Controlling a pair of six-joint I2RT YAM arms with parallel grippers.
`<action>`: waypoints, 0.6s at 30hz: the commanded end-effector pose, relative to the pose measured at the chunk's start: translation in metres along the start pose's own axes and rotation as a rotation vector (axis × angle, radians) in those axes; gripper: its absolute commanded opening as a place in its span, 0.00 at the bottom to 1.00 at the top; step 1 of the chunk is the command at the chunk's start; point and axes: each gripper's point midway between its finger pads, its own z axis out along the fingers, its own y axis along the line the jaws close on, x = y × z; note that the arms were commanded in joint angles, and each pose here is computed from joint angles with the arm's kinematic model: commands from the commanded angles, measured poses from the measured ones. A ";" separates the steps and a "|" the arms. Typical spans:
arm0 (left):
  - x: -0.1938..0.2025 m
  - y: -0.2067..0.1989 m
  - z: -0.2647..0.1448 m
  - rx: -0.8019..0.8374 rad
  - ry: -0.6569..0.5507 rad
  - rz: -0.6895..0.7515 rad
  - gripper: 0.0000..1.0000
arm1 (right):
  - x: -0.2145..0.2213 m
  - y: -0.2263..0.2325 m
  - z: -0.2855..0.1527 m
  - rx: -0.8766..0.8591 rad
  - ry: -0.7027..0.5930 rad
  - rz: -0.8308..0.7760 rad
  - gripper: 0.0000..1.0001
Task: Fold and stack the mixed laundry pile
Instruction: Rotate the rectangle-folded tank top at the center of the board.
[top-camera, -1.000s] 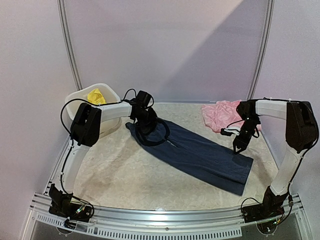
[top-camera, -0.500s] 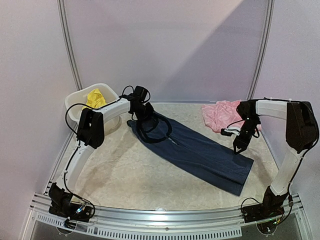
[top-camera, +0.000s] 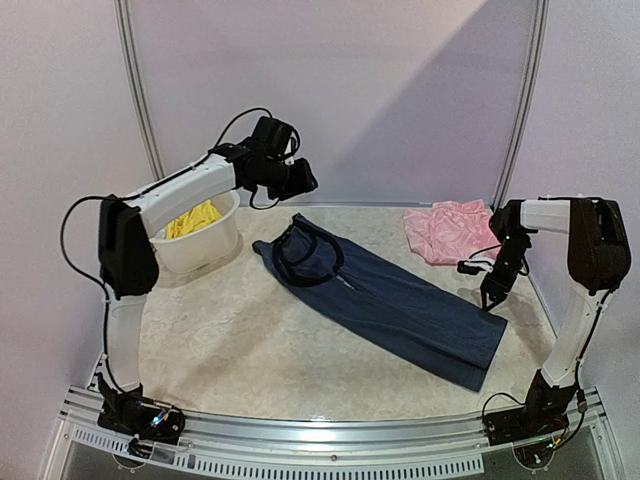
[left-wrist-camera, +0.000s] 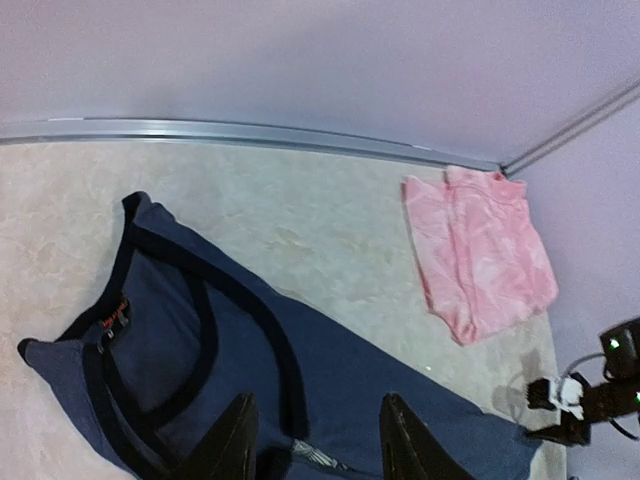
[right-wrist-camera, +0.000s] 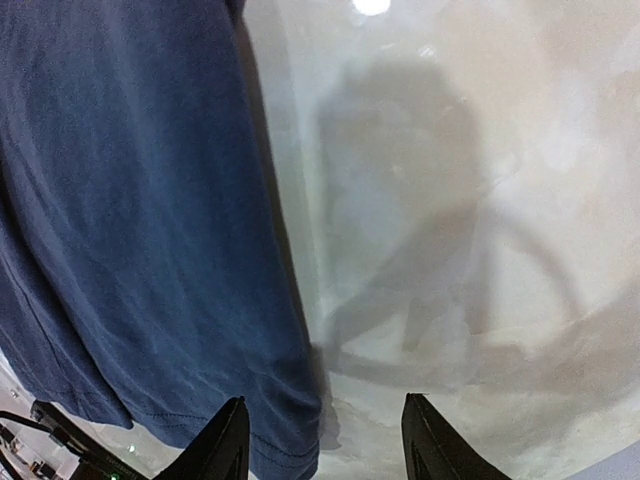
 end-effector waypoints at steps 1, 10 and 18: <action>0.064 -0.009 -0.002 -0.015 0.081 0.089 0.43 | 0.017 0.020 0.010 -0.077 0.062 -0.017 0.53; 0.184 -0.018 -0.007 -0.024 0.220 0.083 0.42 | 0.061 0.034 0.033 -0.154 0.186 0.054 0.22; 0.193 0.036 -0.020 -0.181 0.163 0.058 0.43 | 0.087 0.086 0.039 -0.285 0.227 0.089 0.13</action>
